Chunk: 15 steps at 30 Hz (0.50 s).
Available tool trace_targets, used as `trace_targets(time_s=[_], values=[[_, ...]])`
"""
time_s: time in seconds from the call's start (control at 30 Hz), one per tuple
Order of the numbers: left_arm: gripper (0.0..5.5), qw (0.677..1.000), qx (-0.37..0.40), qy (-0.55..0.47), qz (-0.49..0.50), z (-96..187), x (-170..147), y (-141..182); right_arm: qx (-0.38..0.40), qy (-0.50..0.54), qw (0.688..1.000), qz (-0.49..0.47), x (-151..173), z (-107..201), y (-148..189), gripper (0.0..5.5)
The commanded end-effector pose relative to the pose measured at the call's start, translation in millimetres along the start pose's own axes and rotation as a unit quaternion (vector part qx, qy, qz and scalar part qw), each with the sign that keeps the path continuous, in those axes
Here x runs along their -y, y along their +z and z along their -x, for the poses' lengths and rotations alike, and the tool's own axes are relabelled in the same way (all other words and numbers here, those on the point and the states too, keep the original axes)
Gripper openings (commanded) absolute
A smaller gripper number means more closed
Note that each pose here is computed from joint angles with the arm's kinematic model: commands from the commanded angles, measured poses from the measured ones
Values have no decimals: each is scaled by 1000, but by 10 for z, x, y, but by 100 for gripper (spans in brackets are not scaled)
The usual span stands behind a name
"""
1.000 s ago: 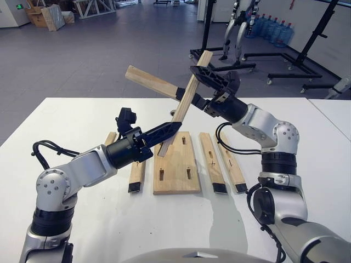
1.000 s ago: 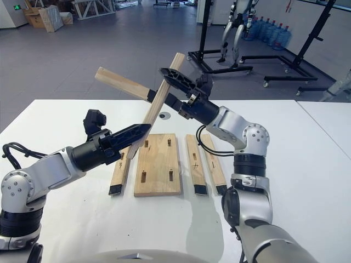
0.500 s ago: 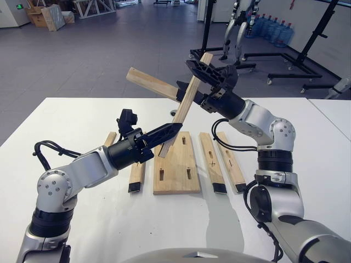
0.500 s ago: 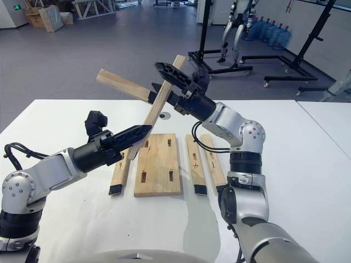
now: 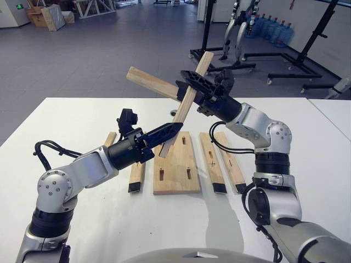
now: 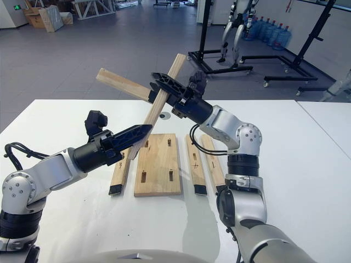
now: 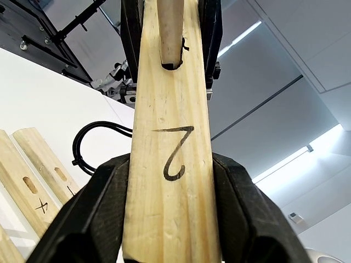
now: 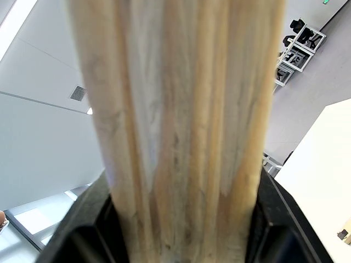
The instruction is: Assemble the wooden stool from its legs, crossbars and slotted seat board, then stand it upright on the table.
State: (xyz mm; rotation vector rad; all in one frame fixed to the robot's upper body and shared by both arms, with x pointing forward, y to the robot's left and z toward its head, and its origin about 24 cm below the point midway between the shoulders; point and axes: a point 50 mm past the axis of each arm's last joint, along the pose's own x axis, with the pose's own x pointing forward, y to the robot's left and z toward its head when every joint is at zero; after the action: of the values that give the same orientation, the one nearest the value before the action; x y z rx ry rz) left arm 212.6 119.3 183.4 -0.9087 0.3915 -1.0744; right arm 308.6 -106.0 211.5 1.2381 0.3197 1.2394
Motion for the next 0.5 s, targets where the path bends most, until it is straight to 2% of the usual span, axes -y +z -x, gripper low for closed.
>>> trace_targets(time_s=[0.03, 0.27, 0.3, 0.5], values=[[202, 1000, -2, -5, -5, 9, 32, 1, 14, -6, 1000, 4, -2, 42, 24, 205], [202, 1000, -7, 11, -13, 17, 18, -11, 18, -11, 1000, 13, 1, 48, 23, 205], [240, 1000, -10, 13, -19, 18, 21, -13, 18, -14, 1000, 21, -1, 55, 24, 205], [313, 1000, 6, 21, -16, 8, 9, 60, 27, -38, 996, 73, 6, 134, 56, 205]])
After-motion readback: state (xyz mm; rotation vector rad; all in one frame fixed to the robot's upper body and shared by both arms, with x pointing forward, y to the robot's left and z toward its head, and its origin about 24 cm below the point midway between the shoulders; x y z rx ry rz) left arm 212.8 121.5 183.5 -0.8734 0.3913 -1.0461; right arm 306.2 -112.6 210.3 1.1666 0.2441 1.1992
